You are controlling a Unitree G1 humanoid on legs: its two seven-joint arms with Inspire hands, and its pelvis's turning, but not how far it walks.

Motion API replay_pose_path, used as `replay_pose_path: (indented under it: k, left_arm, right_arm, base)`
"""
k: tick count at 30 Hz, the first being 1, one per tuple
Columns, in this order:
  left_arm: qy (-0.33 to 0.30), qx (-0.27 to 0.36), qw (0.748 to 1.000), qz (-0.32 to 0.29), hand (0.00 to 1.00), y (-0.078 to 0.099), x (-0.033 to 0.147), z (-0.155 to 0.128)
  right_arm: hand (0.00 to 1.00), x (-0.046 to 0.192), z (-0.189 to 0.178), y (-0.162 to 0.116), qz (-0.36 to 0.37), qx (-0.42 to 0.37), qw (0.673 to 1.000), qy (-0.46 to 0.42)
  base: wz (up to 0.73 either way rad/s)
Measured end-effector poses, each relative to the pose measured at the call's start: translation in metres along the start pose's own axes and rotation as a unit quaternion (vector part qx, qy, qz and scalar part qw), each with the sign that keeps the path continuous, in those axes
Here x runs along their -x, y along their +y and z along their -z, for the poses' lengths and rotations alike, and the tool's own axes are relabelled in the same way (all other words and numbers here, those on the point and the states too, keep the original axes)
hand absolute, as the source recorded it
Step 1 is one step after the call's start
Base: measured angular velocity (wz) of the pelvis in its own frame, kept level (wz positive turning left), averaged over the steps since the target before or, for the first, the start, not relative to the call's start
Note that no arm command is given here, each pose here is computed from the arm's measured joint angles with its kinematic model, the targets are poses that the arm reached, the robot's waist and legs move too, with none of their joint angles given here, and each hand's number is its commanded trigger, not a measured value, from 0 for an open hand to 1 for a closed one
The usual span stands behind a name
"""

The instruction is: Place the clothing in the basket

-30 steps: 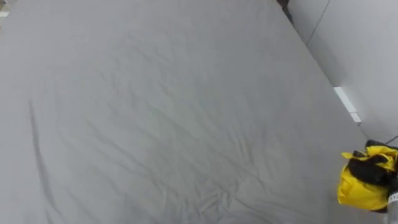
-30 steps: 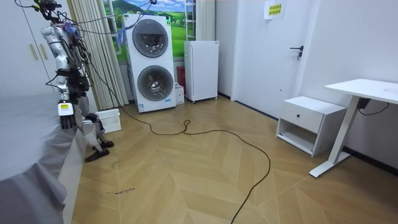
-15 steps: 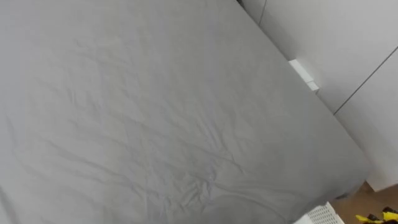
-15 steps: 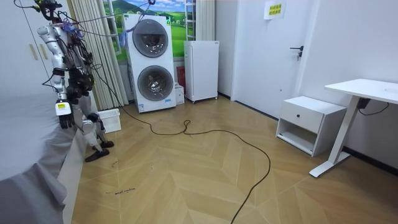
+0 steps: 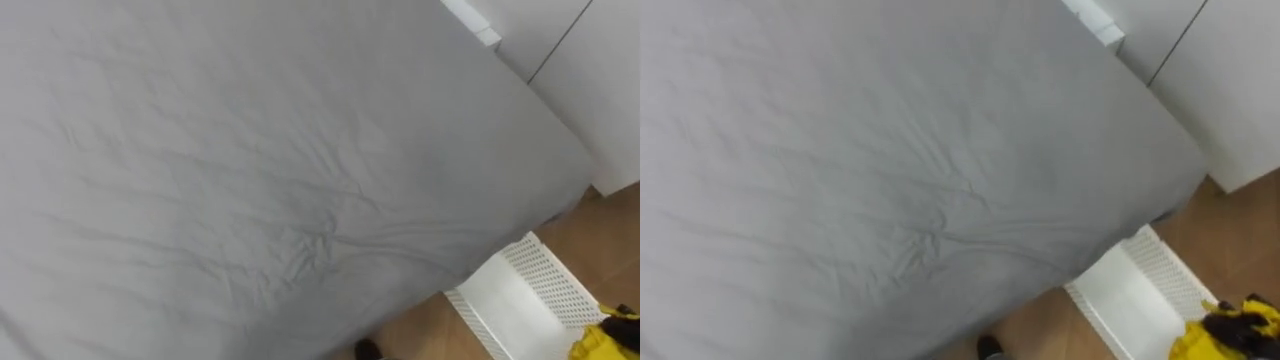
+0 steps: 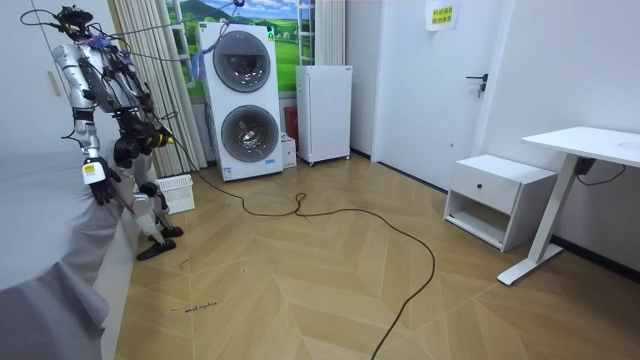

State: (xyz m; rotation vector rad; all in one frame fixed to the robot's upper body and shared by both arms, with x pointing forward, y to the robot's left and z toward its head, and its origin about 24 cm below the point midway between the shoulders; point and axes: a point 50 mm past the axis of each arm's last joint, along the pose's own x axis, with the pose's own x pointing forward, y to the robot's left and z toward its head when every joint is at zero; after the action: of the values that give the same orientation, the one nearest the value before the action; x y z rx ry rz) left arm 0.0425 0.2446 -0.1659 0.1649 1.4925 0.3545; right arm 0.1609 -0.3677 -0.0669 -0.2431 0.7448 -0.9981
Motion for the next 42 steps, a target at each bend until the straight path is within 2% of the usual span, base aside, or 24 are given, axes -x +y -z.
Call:
replay_pose_path:
  k: [5, 10, 11, 12, 21, 42]
  left_arm:
    - [-0.016, -0.002, 1.0, 0.009, 0.0, -0.005, 0.001, -0.008]
    - [-0.031, 0.0, 0.999, 0.011, 0.0, -0.007, 0.001, -0.018]
    - [-0.036, -0.002, 0.999, 0.012, 0.0, -0.008, 0.001, -0.019]
    - [-0.041, 0.002, 0.999, 0.013, 0.0, -0.008, 0.001, -0.02]
    - [-0.054, 0.016, 0.998, 0.022, 0.0, -0.011, 0.002, -0.022]
    - [-0.061, 0.017, 0.998, 0.012, 0.0, -0.012, 0.002, -0.021]
  right_arm:
    - [1.0, -0.001, -0.015, 0.006, 0.007, -0.007, 1.0, -0.02]
    - [1.0, -0.002, -0.01, 0.005, 0.015, -0.015, 1.0, -0.008]
    - [0.22, -0.002, -0.009, 0.005, 0.016, -0.017, 1.0, -0.004]
    - [0.0, -0.002, -0.009, 0.005, 0.017, -0.021, 1.0, 0.001]
    - [0.0, -0.013, -0.021, -0.016, 0.056, -0.056, 0.997, -0.003]
    - [0.0, -0.012, -0.013, -0.019, 0.065, -0.058, 0.996, 0.006]
  base:
    - [0.0]
    - [0.04]
    - [0.07]
    - [0.05]
    - [0.06]
    - [0.02]
